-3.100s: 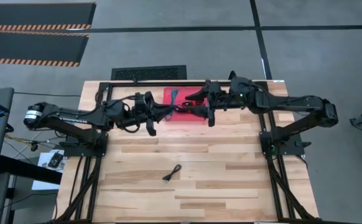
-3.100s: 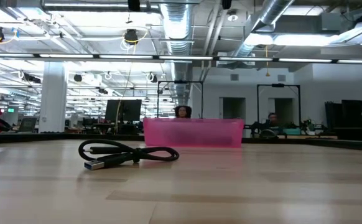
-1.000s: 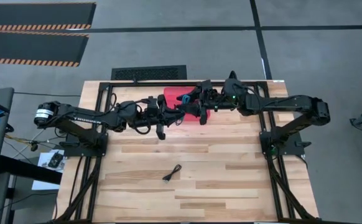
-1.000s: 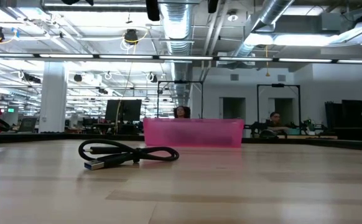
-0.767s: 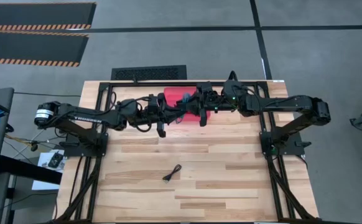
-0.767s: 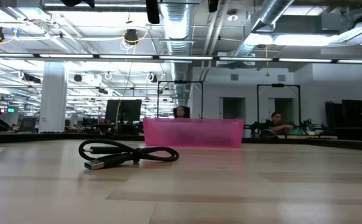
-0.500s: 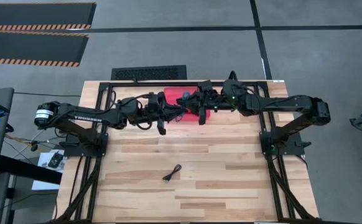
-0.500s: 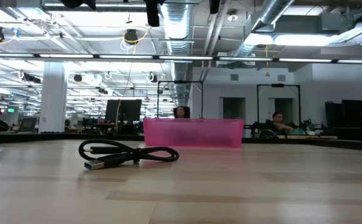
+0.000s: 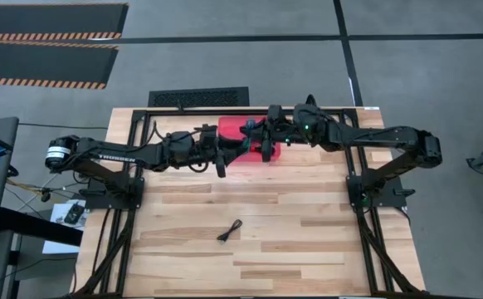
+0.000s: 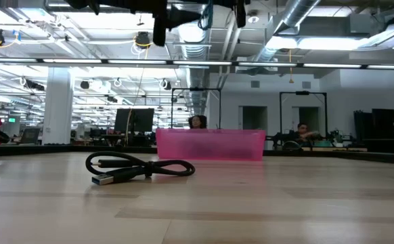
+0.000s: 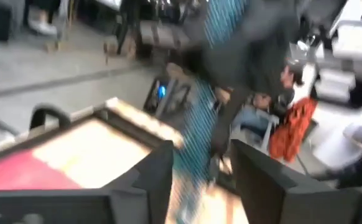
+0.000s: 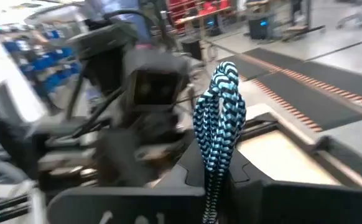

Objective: Pick and place USB-C Cables
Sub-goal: Put the blue charger cable into the pink bin

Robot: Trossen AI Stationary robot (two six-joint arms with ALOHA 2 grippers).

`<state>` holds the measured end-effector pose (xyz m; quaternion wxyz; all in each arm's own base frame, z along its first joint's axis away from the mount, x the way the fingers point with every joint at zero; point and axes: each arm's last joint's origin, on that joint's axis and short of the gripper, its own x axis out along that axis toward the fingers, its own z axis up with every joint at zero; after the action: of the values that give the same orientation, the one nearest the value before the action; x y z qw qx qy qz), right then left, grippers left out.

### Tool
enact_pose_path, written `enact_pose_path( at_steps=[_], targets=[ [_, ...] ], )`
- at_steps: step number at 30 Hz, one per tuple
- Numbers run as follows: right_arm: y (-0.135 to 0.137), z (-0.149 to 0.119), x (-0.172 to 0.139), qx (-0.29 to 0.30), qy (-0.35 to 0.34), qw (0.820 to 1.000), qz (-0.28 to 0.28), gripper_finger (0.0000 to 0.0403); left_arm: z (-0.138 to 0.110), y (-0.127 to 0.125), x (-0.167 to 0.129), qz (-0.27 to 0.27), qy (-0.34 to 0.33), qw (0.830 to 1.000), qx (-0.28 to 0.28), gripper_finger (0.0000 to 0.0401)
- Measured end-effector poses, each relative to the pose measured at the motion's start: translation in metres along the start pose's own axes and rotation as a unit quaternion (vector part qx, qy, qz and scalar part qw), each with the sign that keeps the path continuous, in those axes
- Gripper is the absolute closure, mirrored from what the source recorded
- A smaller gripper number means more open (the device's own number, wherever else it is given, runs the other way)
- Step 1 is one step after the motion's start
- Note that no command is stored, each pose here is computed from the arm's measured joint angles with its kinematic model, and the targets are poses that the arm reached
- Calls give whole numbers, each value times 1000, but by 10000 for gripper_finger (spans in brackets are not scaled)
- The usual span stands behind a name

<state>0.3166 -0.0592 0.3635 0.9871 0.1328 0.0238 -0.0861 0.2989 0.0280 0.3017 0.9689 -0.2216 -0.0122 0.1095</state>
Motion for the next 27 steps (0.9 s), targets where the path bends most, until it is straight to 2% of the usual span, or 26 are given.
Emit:
enact_pose_path(
  at_steps=[4,9,11,14,18,23,27],
  targets=[
    [-20,1,0,-1,9,999,-37,390,-9,6,-1,31,49,998,-7,216],
    [-50,-8,0,9,62,994,-94,390,-15,11,-2,81,60,995,-22,210],
    [-62,-13,0,15,89,989,-116,390,-10,8,-1,66,39,997,-27,214],
    [-79,-30,2,30,152,976,-150,390,3,3,0,7,-7,999,-31,223],
    [-88,-47,15,35,187,968,-161,390,29,0,4,-50,-13,999,-11,236],
    [-96,-76,34,39,236,956,-170,390,60,-1,6,-71,11,996,43,254],
    [-104,-83,45,39,277,943,-181,390,82,-9,-3,-73,33,993,89,266]
  ],
)
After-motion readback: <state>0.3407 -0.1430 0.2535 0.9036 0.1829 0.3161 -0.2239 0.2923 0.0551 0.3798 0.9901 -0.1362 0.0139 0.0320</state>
